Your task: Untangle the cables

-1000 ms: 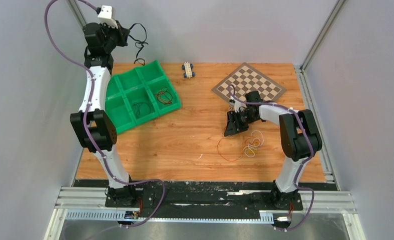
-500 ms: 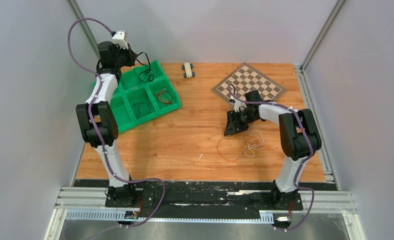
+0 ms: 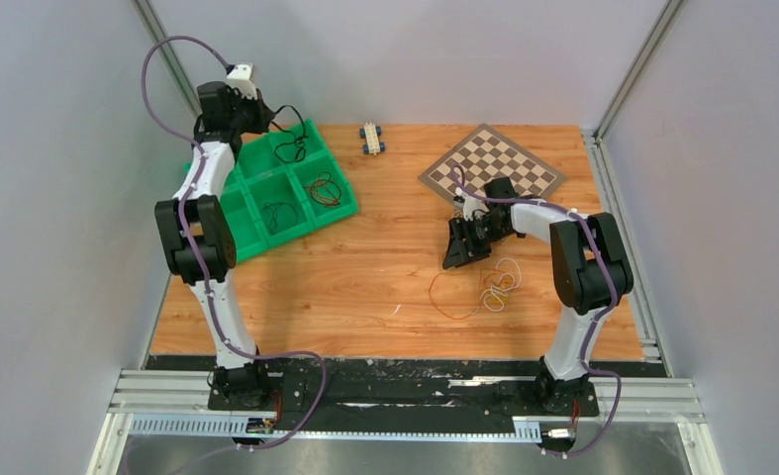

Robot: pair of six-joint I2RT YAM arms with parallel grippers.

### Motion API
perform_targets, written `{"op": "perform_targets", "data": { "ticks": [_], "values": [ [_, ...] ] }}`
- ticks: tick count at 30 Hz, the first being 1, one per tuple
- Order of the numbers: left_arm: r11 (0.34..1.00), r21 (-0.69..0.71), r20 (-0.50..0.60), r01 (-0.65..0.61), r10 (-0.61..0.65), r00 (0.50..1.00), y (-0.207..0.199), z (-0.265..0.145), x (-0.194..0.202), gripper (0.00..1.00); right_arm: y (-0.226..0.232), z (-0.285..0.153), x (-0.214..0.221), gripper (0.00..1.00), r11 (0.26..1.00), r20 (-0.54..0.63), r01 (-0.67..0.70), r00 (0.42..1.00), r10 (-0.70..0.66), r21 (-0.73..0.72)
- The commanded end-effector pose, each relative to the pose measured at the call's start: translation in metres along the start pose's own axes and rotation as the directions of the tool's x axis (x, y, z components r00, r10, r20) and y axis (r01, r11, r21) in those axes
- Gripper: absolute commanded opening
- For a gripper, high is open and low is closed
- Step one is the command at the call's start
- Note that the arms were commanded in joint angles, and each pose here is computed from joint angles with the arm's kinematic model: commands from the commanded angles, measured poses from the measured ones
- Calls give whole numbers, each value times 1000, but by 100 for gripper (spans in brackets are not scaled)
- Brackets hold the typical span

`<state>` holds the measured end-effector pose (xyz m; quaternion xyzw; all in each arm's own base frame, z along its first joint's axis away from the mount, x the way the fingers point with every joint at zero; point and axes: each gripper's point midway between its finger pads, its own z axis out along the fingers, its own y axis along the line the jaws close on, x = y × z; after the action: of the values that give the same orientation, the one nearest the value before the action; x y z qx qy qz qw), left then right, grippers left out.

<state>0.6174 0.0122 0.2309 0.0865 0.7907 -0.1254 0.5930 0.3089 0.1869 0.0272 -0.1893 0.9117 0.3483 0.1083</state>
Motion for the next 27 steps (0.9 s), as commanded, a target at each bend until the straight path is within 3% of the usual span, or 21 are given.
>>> {"op": "perform_targets", "data": {
  "ticks": [1,4,5,7,11,19,22,27],
  "values": [
    [1000,13,-12,-16,16,1000,-1,10,1,1,-17,10,-7,52,998,18,43,999,-44,55],
    [1000,28,-45,-6,7,999,-9,13,8,14,-16,8,-7,52,997,19,50,999,-51,61],
    [999,36,-53,-3,5,999,-13,13,9,30,-16,6,-7,52,997,21,54,998,-55,64],
    [999,40,-72,4,-2,997,-17,10,8,50,-16,5,-8,53,996,24,61,998,-63,69],
    [1000,16,-59,-3,4,998,-20,-6,-15,68,-14,0,-10,54,994,34,80,996,-83,75],
    [994,42,-1,-98,99,995,-39,-51,-56,85,5,-29,-28,61,980,77,182,979,-188,74],
    [989,95,-16,-116,118,993,-52,-65,-56,92,15,-50,-37,64,963,107,256,959,-264,84],
    [974,186,-79,-132,149,986,-75,-88,-26,93,12,-80,-25,69,952,105,282,950,-295,123]
  ]
}}
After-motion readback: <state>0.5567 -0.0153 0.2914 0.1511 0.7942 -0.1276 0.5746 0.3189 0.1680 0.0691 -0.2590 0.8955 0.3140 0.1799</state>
